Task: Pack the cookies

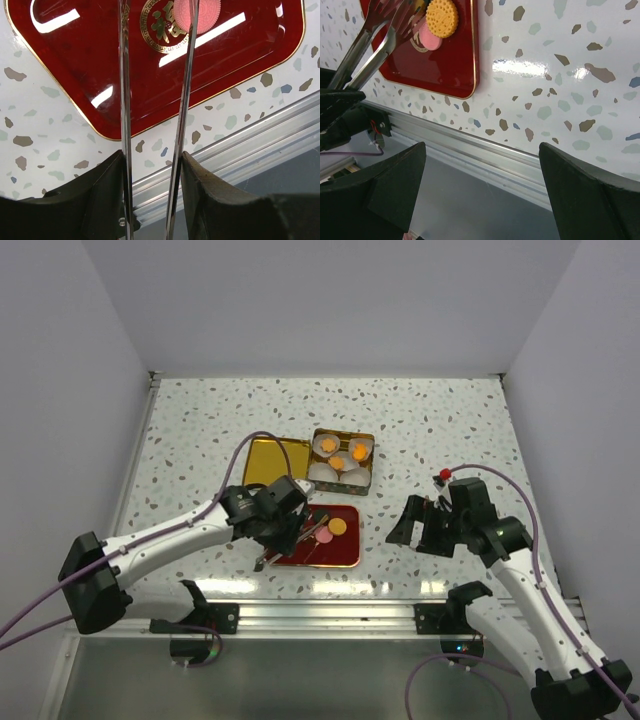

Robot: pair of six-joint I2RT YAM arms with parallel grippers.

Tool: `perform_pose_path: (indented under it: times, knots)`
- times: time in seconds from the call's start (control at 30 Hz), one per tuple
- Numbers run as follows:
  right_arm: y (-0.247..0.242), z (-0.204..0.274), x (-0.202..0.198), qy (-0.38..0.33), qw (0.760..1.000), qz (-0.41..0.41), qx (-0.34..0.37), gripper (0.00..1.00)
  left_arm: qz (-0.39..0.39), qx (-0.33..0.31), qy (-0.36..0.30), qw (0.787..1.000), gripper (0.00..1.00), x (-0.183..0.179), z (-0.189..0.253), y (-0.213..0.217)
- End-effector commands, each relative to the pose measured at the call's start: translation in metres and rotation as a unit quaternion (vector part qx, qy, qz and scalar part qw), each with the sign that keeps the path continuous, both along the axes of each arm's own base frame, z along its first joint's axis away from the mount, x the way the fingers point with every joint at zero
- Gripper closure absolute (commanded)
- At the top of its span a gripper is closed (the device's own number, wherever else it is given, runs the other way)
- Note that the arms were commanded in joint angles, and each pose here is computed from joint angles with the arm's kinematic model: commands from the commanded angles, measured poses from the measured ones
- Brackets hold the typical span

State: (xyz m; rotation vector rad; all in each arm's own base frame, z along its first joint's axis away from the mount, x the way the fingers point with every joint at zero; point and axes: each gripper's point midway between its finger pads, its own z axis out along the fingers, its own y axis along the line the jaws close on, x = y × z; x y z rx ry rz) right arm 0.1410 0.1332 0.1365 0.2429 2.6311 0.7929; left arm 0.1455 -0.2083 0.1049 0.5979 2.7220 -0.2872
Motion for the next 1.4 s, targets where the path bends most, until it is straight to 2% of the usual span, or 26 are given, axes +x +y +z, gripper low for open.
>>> perform_pose_path:
  times: [0.0,0.23,0.4,0.57,0.9,1.37]
  knots:
    - [-0.002,0.001,0.0,-0.001,1.0,-0.009,-0.003,0.01,0.004,-0.012,-0.031,0.999,0.49,0.015,0.01,-0.011]
    - [-0.004,0.001,0.001,-0.003,1.0,-0.014,-0.007,0.01,-0.008,-0.01,-0.032,0.999,0.52,0.02,0.008,-0.018]
    - [-0.005,0.003,0.001,-0.006,1.0,-0.015,-0.011,0.01,-0.015,-0.007,-0.033,0.999,0.61,0.022,0.015,-0.021]
    - [-0.005,0.002,0.001,-0.005,1.0,-0.016,-0.012,0.01,-0.003,-0.03,-0.068,0.997,0.64,0.035,0.063,-0.027]
    - [-0.002,0.001,0.01,-0.005,1.0,-0.014,-0.009,0.01,0.025,-0.036,-0.115,0.992,0.64,0.057,0.117,-0.03]
    - [0.001,0.006,0.025,-0.011,1.0,-0.01,-0.018,0.01,0.055,-0.026,-0.117,0.991,0.64,0.129,0.101,-0.03]
